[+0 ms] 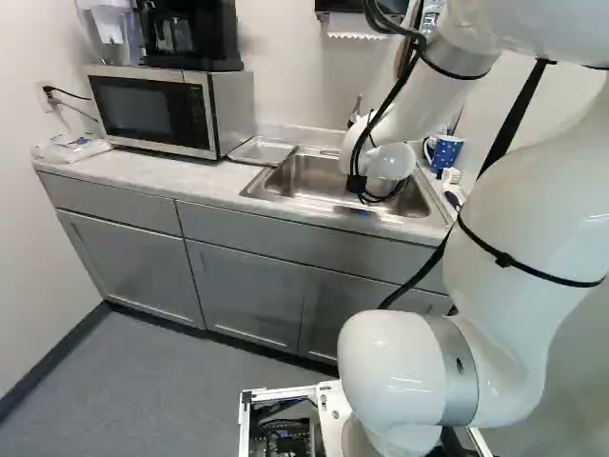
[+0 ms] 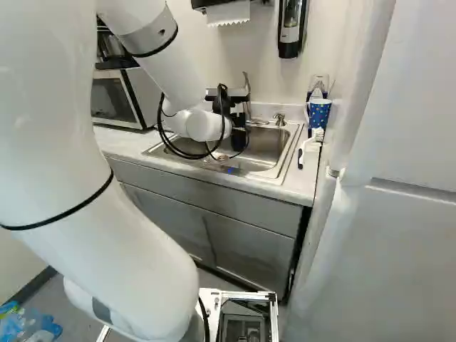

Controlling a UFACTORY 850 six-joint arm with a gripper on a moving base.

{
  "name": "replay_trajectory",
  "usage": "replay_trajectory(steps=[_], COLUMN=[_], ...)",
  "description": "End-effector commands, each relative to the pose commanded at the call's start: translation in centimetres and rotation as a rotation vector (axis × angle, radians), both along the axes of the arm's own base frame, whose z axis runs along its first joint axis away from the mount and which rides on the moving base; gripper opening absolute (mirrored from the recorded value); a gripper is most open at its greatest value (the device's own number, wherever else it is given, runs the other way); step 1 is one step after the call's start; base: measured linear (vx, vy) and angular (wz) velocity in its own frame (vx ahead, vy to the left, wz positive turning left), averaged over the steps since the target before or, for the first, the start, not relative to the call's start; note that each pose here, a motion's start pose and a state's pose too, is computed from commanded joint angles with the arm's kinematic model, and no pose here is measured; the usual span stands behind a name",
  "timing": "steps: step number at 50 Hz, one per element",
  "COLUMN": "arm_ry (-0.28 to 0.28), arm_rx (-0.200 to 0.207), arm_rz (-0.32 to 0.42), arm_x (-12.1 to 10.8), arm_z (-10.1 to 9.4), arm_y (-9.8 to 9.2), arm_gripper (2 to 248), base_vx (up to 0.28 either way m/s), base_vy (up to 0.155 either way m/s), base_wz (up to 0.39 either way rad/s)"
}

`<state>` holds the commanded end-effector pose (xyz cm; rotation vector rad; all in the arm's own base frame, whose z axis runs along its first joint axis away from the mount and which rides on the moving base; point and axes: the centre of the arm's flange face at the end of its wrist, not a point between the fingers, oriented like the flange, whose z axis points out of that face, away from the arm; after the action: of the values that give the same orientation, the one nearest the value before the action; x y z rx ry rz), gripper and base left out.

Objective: Rinse the cup and place it in the tray

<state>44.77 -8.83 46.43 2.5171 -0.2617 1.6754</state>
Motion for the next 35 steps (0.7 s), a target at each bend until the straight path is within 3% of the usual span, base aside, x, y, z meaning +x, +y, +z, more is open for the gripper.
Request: replay_trajectory(steps=[35], arm_ry=[0.000], arm_rx=[0.000], arm_rz=[0.000], arm_x=[0.00], arm_z=[0.00], arm_y=[0.00], arm_gripper=[125], base_vx=[0.000], base_vy=[0.000], base_wz=[0.000])
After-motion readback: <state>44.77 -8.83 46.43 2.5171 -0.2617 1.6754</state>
